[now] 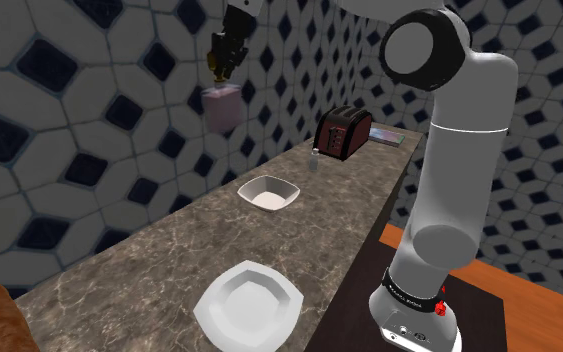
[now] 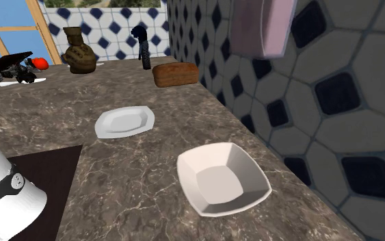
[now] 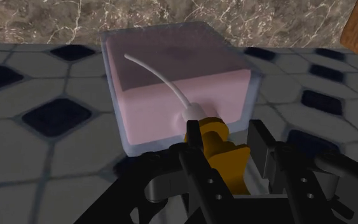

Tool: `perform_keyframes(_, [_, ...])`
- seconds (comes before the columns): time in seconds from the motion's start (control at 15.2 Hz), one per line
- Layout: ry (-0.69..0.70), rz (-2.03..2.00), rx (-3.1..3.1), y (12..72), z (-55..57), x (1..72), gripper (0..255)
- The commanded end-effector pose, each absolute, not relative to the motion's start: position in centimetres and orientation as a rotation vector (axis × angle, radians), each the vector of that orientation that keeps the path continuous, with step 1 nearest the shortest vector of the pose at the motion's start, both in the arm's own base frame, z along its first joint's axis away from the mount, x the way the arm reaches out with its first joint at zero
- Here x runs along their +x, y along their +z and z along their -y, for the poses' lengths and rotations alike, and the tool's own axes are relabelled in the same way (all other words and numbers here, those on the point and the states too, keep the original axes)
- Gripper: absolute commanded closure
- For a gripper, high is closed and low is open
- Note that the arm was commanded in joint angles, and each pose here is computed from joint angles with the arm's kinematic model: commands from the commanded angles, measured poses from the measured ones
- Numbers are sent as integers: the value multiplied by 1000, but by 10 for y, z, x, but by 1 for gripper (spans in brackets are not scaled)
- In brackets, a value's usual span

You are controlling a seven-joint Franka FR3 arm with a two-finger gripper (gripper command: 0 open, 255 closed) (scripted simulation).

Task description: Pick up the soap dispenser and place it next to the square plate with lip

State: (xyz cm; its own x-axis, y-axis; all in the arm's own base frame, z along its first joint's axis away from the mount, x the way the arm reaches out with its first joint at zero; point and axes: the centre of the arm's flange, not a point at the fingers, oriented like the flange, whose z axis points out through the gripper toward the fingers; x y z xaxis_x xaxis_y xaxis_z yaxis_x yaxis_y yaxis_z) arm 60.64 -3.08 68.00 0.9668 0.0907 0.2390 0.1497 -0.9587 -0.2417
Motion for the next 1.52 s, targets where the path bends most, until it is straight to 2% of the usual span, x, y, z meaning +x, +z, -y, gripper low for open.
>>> perform_keyframes(0.0, [-331,177,-2857,677,7,597,255])
perform_keyframes(1.45, [-331,177,-2857,679,-271,513,255])
